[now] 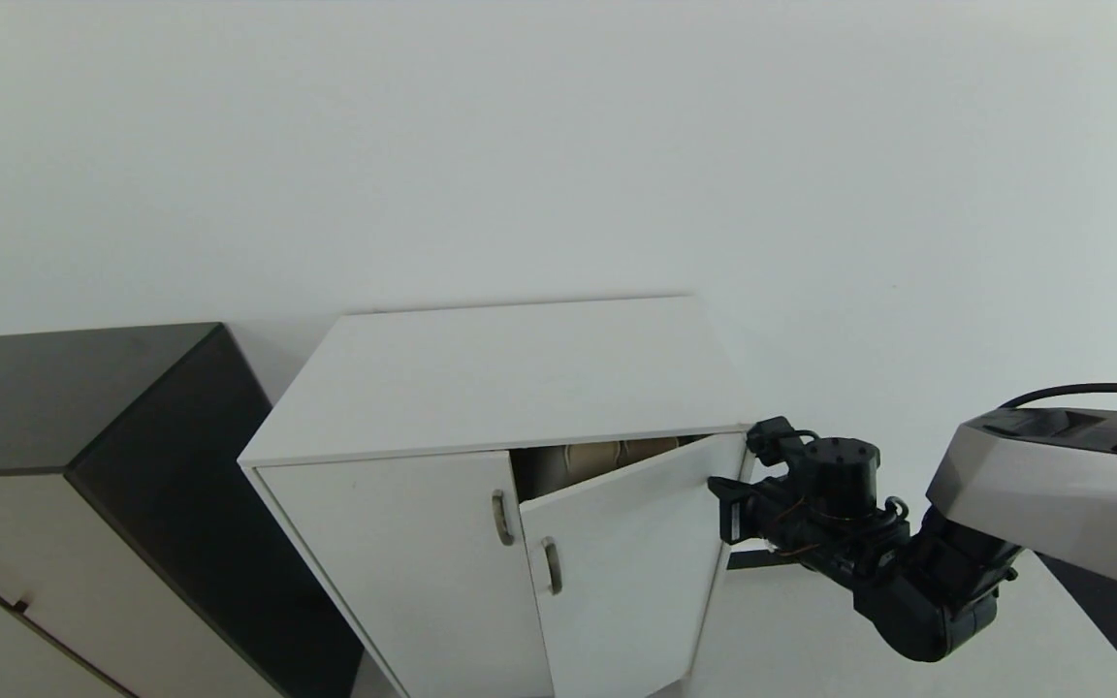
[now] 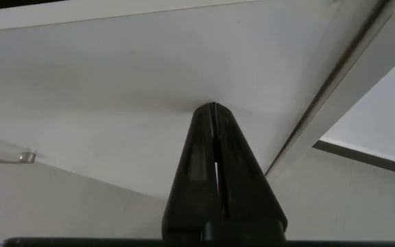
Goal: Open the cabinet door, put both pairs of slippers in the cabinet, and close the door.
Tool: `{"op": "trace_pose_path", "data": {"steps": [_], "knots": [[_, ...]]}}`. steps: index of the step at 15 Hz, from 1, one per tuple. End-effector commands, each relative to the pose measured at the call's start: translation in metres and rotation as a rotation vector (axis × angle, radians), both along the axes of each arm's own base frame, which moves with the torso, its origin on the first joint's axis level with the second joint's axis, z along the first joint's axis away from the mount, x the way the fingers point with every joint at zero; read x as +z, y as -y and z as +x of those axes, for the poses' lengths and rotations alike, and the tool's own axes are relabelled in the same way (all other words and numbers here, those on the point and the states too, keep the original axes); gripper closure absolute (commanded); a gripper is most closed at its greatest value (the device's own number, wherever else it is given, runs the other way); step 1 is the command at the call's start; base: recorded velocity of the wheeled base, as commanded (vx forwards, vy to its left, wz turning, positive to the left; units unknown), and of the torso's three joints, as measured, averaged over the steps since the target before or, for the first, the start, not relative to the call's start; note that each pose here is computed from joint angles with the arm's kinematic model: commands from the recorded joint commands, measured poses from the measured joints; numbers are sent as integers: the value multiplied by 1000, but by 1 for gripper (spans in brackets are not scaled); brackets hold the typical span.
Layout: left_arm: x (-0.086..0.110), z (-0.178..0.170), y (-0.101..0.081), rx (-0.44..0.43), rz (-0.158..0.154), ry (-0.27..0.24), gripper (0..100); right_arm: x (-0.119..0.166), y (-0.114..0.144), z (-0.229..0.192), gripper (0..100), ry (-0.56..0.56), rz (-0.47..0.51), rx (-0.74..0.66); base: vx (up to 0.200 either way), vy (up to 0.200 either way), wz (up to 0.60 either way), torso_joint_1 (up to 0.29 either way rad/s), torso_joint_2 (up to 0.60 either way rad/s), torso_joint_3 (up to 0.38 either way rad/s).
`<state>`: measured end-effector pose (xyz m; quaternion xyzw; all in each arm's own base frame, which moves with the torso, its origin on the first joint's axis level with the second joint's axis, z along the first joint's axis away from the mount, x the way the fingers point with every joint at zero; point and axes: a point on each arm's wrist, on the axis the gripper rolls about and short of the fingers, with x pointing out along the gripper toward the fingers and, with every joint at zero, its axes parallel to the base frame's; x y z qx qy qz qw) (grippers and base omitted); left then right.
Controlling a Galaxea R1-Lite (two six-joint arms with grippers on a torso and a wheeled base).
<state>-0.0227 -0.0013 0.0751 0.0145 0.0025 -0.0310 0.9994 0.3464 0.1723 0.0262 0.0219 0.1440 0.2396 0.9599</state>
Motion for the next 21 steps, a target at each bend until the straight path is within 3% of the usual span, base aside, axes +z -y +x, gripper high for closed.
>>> {"op": "trace_pose_path", "data": {"steps": [1,16,18,21], "knots": [[0,0,0,-1,0,0,100,-5,0,4,100,-3,-9,-25,0,0,0,0,0,0],[0,0,0,1,0,0,100,-3,0,5,100,9,1,-48,0,0,0,0,0,0],[0,0,0,1,0,0,100,39,-2,-14,100,75,35,-22,0,0,0,0,0,0],[0,0,0,1,0,0,100,69,-17,-57,100,92,57,89,0,0,0,0,0,0]]}}
